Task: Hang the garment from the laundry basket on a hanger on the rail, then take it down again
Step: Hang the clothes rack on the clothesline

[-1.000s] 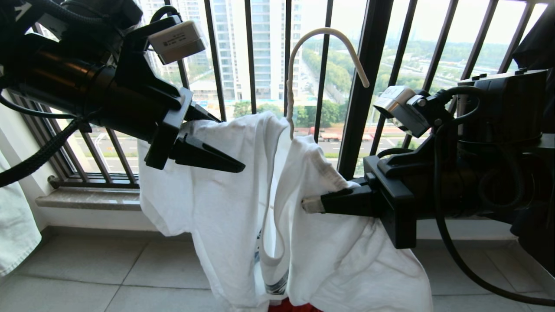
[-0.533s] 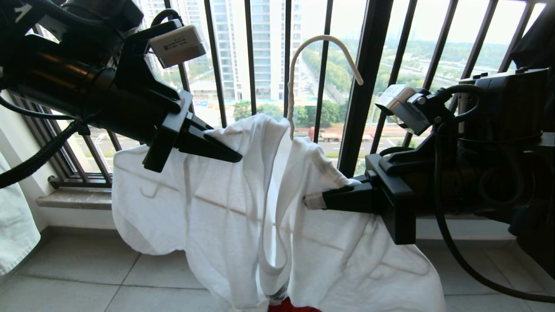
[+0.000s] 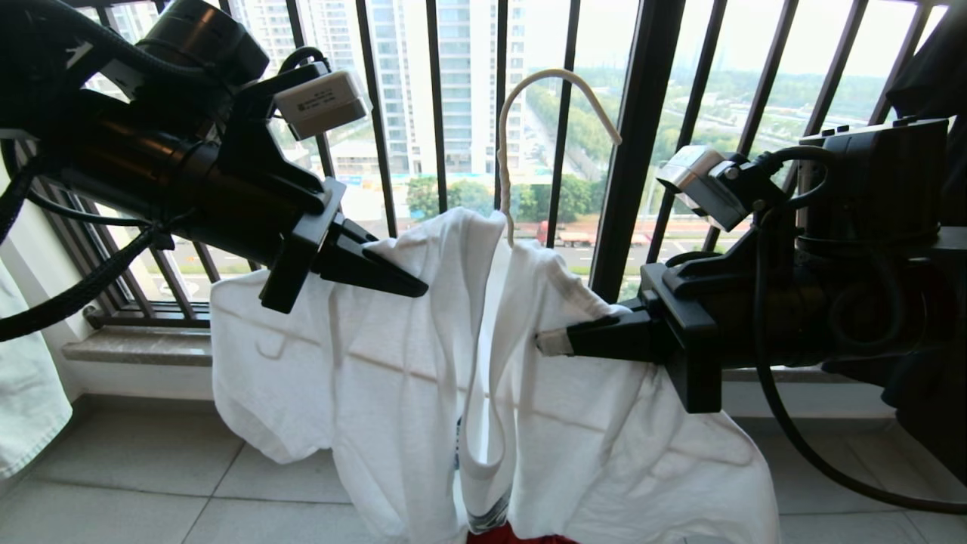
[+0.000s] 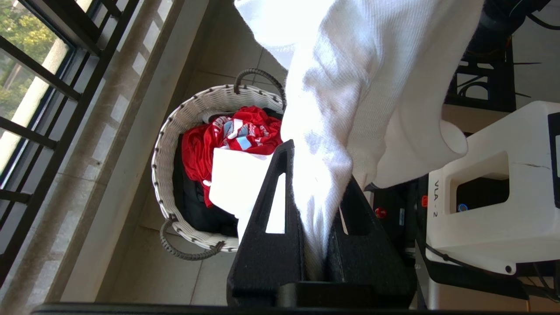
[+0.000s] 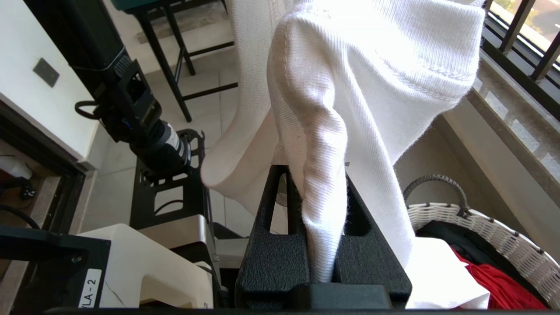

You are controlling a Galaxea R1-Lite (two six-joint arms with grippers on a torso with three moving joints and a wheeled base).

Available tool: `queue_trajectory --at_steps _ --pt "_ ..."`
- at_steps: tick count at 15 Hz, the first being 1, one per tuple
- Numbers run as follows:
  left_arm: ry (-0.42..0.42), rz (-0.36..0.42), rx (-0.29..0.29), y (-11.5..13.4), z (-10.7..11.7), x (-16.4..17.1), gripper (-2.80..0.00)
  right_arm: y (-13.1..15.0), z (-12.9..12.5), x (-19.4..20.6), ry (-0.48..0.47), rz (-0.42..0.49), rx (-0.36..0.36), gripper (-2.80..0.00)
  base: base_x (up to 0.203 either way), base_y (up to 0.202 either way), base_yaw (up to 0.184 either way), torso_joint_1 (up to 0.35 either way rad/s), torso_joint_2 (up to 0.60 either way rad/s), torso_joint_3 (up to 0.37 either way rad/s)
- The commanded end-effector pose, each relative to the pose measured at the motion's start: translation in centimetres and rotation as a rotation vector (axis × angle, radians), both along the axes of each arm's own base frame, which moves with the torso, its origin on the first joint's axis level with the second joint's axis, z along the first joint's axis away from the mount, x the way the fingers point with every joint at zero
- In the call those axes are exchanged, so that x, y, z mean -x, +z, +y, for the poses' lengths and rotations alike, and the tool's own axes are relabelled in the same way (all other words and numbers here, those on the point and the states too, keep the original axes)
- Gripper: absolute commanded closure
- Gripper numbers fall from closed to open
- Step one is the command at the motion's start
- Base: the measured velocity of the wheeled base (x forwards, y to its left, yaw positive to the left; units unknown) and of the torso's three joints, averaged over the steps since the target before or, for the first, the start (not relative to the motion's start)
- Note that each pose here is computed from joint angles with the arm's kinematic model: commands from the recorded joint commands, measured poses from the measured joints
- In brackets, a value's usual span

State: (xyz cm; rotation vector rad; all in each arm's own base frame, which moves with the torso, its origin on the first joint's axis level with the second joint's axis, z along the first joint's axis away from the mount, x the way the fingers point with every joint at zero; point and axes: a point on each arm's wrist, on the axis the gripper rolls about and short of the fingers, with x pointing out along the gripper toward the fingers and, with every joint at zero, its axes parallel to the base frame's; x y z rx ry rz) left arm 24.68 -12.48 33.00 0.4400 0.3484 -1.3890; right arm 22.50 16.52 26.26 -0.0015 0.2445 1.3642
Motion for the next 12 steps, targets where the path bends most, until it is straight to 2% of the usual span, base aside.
queue_trajectory --at_steps 1,5,8,12 --pt "-0.006 0.022 -0.001 -0.4 -0.1 -0.3 0.00 0.0 0.1 -0.6 -0.004 -0.003 -0.002 0.00 0.000 0.000 0.000 0.000 0.00 0.000" --pt "0.019 0.028 -0.002 -0.4 0.7 -0.1 0.00 1.3 0.0 -2.1 -0.034 -0.046 -0.016 0.00 0.000 0.000 0.000 0.000 0.00 0.000" --pt "0.017 0.019 0.012 0.0 1.1 0.4 0.00 1.1 -0.3 -2.1 -0.030 -0.067 0.035 0.00 0.000 0.000 0.000 0.000 0.00 0.000" --pt "-0.010 0.039 0.077 -1.0 1.9 0.2 0.00 1.2 -0.5 -2.1 -0.033 -0.072 0.033 0.00 0.000 0.000 0.000 0.000 0.00 0.000"
